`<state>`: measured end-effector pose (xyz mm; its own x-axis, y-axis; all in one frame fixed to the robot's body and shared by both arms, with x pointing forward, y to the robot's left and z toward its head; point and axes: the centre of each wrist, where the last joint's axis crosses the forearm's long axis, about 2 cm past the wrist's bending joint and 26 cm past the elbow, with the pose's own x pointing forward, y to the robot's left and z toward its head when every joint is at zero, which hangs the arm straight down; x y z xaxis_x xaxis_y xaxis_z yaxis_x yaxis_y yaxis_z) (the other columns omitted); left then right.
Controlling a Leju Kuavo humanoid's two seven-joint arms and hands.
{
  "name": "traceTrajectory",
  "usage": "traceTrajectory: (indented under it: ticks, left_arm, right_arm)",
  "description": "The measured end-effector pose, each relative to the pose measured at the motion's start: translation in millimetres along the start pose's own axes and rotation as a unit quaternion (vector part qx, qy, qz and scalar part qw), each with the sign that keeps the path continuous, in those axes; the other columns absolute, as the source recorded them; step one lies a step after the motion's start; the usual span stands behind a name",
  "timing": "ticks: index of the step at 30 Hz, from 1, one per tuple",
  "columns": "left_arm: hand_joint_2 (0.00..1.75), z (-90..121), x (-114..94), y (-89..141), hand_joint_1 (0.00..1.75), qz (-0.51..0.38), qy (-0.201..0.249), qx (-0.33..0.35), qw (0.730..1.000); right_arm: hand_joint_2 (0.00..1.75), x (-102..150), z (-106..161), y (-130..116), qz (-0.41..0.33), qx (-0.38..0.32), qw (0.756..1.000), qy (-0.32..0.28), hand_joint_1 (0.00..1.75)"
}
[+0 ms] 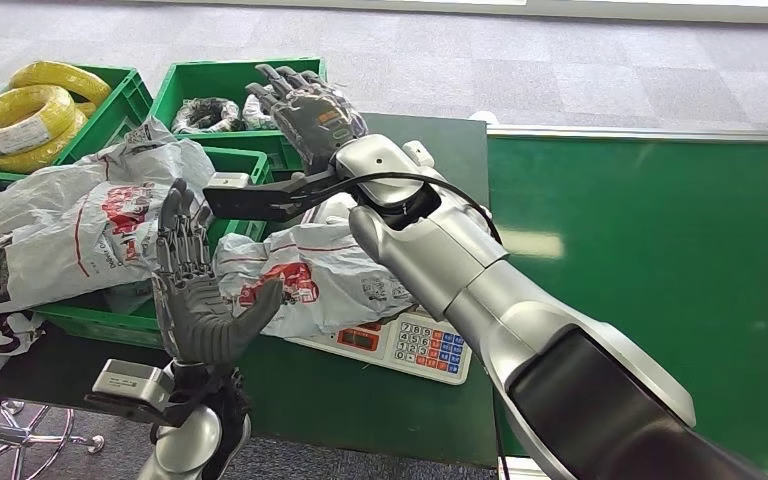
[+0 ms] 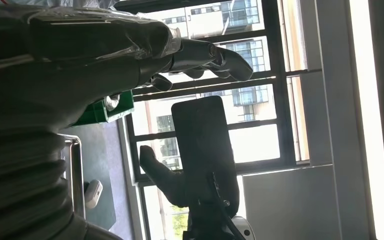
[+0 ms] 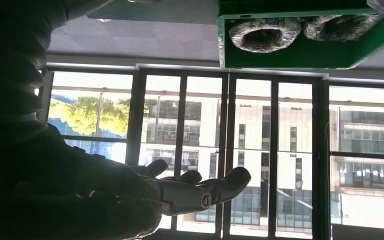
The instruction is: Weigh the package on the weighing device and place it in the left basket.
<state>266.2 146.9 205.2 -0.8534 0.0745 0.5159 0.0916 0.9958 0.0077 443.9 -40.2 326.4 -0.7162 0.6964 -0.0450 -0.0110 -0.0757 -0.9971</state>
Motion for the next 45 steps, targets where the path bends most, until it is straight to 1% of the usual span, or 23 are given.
traceTrajectory:
  ticks: [14,25,40,42,43,45]
  left_arm:
    - [1.75,-3,-2,1,0.00,-0.002,-0.003,-0.003,1.000]
    - [1.75,-3,-2,2,0.00,-0.006,-0.003,0.000,1.000]
    - [1.75,-3,-3,3,0.00,-0.009,-0.003,0.000,1.000]
    - [1.75,-3,-3,4,0.00,-0.028,-0.009,0.004,1.000]
    - [1.75,-3,-3,5,0.00,-0.053,-0.017,0.007,0.998]
    - [1.75,-6,-4,11,0.00,-0.133,-0.055,0.002,0.990]
  right_arm:
    - [1.75,-2,0,0,0.007,0.001,1.000,0.003,0.00]
    - [1.75,-5,0,-1,0.015,0.005,1.000,0.022,0.00]
    - [1.75,-4,0,0,0.017,0.006,1.000,0.022,0.00]
    - [1.75,-5,0,0,0.016,-0.004,1.000,0.022,0.00]
    - [1.75,-6,0,-1,0.016,-0.016,1.000,0.022,0.00]
    - [1.75,-10,2,-3,0.013,-0.054,0.998,0.024,0.00]
